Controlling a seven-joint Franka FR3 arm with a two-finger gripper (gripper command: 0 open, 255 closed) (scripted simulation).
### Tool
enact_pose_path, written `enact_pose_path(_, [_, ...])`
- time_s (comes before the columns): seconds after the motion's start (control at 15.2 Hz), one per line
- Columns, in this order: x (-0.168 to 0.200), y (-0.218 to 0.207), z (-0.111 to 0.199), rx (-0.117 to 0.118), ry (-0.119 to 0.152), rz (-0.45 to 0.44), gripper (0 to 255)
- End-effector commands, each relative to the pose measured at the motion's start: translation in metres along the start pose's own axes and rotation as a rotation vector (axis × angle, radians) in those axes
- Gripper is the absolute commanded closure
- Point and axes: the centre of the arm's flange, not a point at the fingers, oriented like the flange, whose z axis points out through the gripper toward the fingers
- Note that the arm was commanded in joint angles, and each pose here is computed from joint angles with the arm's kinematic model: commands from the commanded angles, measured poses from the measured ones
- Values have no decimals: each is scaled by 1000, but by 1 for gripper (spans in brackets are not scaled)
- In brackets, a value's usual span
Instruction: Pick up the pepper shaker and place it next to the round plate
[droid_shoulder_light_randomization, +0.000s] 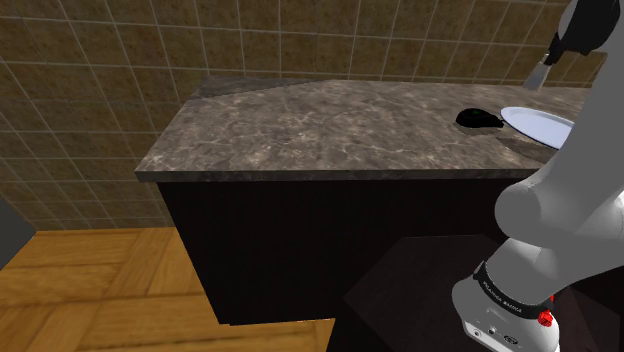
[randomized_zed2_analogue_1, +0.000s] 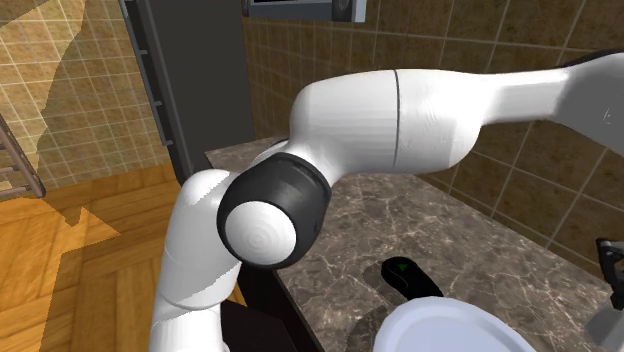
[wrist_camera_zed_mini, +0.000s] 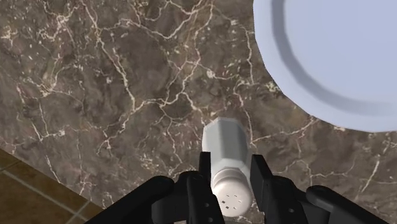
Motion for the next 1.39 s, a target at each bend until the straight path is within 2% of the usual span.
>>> enact_pose_path(0.0, [-1,0,11,-1,0,0,255])
enact_pose_path(0.66, [-3,-4,63,-1,0,0,255])
enact_pose_path(1.12, [-3,-4,63,-1,0,0,255])
enact_pose_path(1.19, [-3,-4,63,-1,0,0,0])
enact_pose_path(1.32, [-3,-4,63,-1,0,0,0])
